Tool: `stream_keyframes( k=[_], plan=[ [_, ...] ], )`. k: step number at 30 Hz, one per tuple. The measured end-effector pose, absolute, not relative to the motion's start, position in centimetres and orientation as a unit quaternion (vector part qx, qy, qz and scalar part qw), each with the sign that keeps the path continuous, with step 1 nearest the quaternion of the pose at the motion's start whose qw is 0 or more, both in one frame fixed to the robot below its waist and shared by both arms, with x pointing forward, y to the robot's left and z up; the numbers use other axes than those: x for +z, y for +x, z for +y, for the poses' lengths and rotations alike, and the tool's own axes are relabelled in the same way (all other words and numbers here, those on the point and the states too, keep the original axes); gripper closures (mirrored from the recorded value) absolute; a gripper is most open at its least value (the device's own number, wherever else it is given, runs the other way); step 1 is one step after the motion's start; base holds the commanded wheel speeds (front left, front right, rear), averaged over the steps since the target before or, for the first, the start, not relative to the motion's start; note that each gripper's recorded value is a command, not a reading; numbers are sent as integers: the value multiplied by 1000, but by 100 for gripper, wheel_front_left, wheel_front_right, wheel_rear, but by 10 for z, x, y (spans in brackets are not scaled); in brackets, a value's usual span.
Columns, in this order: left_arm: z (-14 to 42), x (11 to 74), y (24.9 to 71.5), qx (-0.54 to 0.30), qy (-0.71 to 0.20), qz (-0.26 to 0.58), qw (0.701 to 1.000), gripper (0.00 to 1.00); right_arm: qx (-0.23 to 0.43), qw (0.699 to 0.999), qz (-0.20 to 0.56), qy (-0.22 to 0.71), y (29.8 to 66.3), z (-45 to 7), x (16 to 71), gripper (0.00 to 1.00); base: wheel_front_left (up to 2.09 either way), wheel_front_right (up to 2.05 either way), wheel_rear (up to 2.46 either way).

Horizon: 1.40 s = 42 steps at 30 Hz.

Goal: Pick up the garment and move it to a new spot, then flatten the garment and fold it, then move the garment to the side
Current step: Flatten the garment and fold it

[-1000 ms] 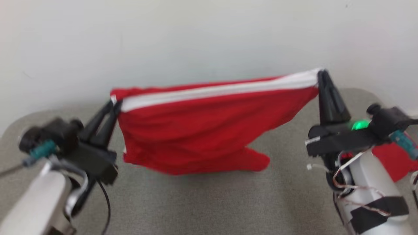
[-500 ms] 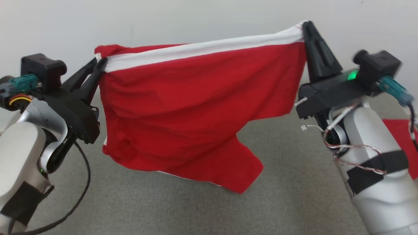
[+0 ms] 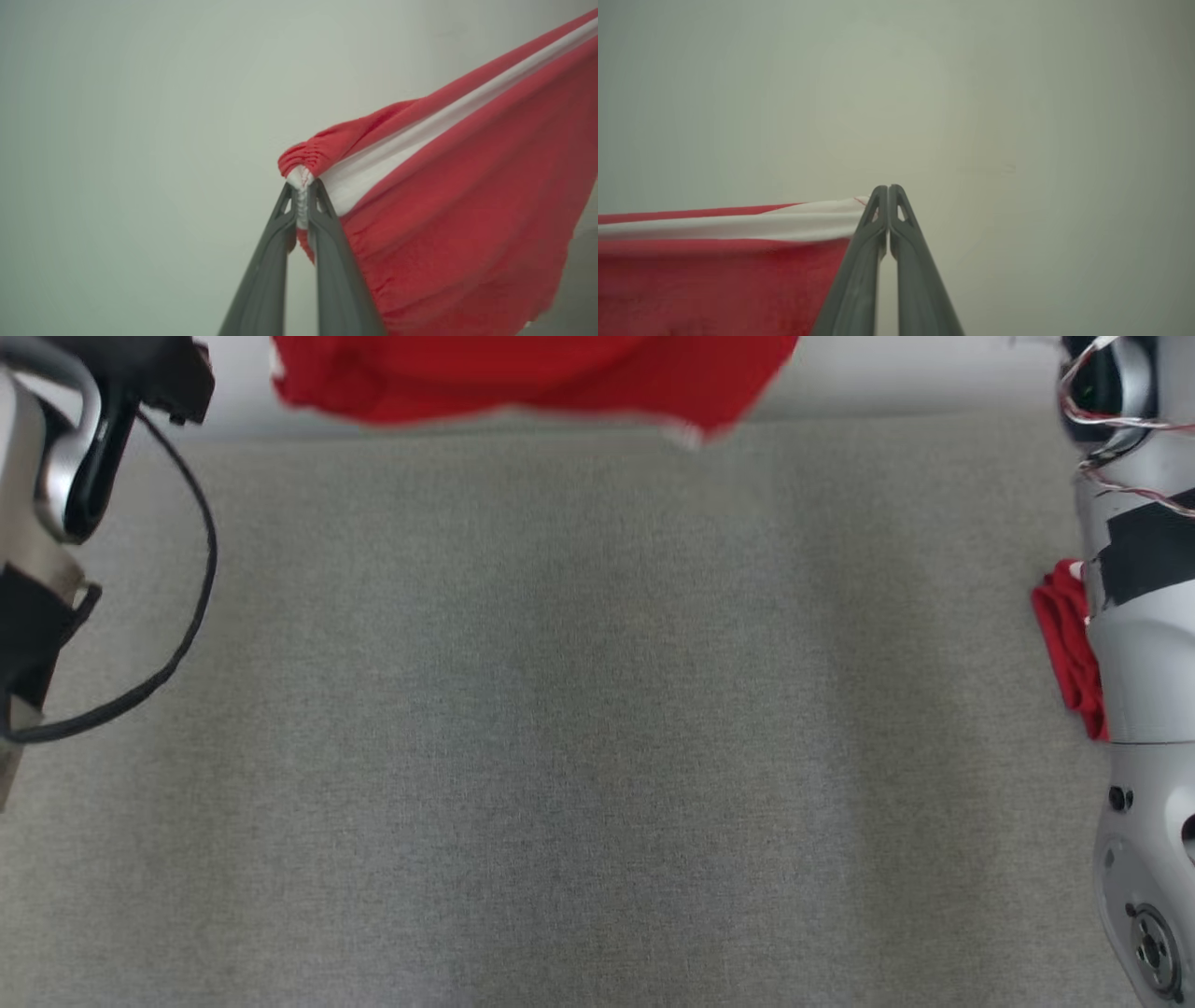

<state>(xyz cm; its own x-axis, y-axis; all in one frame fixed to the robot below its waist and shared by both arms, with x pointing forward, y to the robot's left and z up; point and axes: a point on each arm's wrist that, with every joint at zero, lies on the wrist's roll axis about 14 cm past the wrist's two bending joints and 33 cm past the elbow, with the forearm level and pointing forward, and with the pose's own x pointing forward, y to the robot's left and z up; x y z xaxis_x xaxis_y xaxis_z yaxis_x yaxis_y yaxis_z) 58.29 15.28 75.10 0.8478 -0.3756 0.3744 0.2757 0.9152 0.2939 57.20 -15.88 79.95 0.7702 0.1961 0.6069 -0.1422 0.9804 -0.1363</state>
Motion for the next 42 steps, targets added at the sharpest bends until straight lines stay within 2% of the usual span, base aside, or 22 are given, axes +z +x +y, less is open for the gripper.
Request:
stream_keyframes(
  k=[5,10,16,21,26,30,42],
  plan=[
    [151,711,602,-173,94,-185,963,100,90,946,-307,-43,585,-158,765,100,0,0,0],
    [145,600,587,-180,39,-73,980,100,124,970,-207,-32,573,-142,662,100,0,0,0],
    [127,464,509,-171,-68,84,979,100,109,991,-79,14,516,-160,548,100,0,0,0],
    [114,401,437,-168,-100,171,966,100,100,994,-6,35,457,-166,492,100,0,0,0],
    [107,380,382,-154,-132,204,958,100,78,994,23,71,404,-169,472,100,0,0,0],
    [112,379,356,-135,-150,204,958,100,54,995,38,81,365,-181,460,100,0,0,0],
    [115,383,305,-126,-155,190,961,100,26,994,54,90,299,-192,444,100,0,0,0]
  ],
)
